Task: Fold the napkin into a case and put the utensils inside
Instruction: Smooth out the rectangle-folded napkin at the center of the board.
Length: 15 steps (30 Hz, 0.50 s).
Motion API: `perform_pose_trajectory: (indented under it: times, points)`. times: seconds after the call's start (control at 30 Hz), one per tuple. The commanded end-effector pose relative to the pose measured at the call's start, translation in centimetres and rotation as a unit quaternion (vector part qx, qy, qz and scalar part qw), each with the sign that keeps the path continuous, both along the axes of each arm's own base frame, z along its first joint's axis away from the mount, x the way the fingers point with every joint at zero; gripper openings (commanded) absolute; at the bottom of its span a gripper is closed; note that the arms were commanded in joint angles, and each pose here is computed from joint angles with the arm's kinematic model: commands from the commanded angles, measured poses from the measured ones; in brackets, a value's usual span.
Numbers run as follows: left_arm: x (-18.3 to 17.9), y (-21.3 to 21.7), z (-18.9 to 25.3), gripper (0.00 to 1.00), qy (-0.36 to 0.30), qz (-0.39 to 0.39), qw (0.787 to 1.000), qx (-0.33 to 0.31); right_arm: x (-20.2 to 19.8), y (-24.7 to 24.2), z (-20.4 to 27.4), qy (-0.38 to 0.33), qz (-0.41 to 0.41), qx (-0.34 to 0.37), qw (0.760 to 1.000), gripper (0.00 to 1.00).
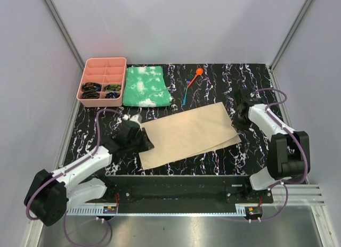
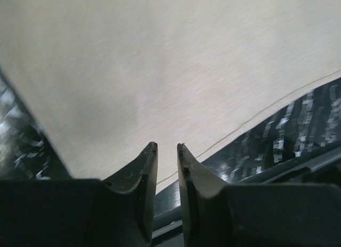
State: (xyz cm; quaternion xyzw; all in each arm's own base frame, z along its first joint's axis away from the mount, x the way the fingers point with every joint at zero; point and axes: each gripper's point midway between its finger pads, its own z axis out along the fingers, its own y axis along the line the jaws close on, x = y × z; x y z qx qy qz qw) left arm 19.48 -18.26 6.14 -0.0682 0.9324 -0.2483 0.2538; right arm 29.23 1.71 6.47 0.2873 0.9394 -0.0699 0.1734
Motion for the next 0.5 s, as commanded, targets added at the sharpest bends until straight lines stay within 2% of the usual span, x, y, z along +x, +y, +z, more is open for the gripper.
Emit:
perform_pose_trajectory:
  times: [0.0, 0.23, 0.27, 0.33, 0.47]
  points:
    - [4.0, -5.3, 5.5, 0.21, -0.07, -0.057, 0.995, -0.053, -2.3, -0.3, 0.6, 0.019, -0.01, 0.001, 1.0, 0.0]
    - [4.9, -12.3, 4.4, 0.2, -0.034, -0.119, 0.989, -0.077, -4.7, 0.4, -1.4, 0.048, -0.041, 0.023, 0.998, 0.0]
    - [5.2, -13.9, 5.5, 0.2, -0.03, -0.138, 0.985, -0.098, -4.6, 0.5, -1.6, 0.047, -0.04, 0.026, 0.998, 0.0]
    - [5.2, -15.9, 4.3, 0.17, -0.009, -0.172, 0.98, -0.098, -4.7, 0.6, -1.8, 0.048, -0.037, 0.029, 0.998, 0.0]
    - [4.3, -20.5, 6.0, 0.13, -0.039, -0.25, 0.961, -0.117, -4.6, 0.2, -1.6, 0.045, -0.03, 0.02, 0.998, 0.0]
